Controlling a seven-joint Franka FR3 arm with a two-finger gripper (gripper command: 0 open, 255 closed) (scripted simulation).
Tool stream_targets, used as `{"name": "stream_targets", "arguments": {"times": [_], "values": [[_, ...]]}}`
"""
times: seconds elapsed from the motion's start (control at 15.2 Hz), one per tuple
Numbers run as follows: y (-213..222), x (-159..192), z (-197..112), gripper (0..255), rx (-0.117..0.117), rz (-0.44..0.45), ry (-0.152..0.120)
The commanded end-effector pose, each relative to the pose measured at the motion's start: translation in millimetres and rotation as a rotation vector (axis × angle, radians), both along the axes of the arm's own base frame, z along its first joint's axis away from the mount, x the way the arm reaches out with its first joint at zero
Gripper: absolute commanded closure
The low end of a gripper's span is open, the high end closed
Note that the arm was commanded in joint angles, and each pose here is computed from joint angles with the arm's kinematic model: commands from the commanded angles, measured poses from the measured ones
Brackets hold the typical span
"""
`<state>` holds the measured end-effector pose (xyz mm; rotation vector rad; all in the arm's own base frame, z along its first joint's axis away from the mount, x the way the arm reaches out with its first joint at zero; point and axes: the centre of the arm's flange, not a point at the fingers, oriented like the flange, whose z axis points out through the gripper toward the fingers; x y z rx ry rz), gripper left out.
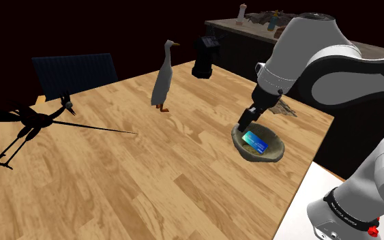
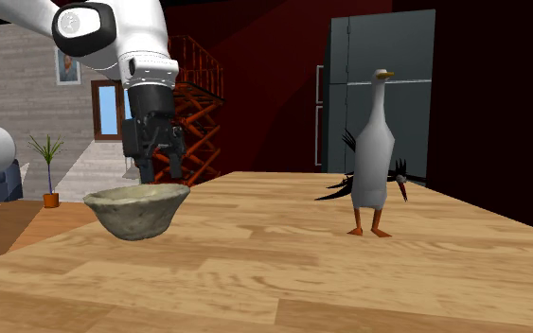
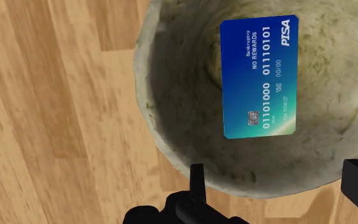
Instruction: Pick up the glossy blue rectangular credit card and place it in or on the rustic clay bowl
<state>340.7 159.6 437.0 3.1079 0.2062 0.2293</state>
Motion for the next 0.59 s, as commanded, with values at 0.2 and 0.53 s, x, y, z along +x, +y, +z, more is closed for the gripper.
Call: {"name": "stream_targets", "arguments": {"times": [0.2,0.53], "values": [[0,-2,13,0,0.0,0.0,0.0],[0,-7,49,0,0.0,0.0,0.0]]}}
